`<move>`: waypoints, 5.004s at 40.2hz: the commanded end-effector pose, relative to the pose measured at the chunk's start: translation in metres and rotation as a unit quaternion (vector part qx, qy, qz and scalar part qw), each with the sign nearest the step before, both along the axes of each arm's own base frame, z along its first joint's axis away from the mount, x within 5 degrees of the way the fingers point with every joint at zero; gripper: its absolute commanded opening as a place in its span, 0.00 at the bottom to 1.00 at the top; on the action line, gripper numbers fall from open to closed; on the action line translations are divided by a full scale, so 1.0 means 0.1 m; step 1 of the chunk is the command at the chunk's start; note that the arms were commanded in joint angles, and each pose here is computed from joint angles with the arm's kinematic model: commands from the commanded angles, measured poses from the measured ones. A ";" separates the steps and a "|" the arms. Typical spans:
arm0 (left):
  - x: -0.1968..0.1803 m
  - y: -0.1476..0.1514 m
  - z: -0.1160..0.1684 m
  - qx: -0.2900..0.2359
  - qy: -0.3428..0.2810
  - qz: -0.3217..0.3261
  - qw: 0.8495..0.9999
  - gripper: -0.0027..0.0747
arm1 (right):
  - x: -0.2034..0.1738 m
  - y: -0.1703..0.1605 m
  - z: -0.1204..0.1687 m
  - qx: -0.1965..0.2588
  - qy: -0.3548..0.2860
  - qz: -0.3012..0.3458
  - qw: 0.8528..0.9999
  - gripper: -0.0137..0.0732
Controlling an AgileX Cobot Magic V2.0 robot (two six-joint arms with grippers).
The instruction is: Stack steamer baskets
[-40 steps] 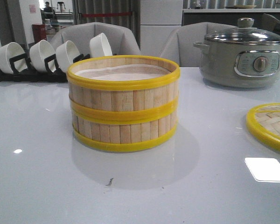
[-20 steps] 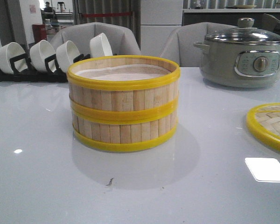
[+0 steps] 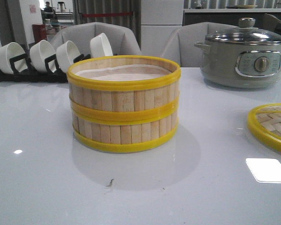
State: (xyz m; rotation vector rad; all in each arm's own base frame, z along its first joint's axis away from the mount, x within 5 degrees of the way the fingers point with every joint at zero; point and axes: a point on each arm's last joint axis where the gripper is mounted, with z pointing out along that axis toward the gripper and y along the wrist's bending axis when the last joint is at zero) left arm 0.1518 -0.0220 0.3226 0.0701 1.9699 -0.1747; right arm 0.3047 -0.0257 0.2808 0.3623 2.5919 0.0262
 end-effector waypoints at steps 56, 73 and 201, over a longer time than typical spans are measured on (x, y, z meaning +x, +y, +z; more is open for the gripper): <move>0.02 0.01 0.18 -0.015 -0.058 0.008 0.998 0.15 | 0.70 -0.40 -0.38 -0.008 -0.025 -0.039 0.999 0.61; 0.02 0.01 0.18 -0.015 -0.058 0.008 0.998 0.15 | 0.83 -0.31 -0.39 -0.006 -0.003 -0.024 1.000 0.61; 0.02 0.01 0.18 -0.015 -0.058 0.008 0.998 0.15 | 0.64 0.10 0.35 -0.008 -0.053 0.025 0.998 0.22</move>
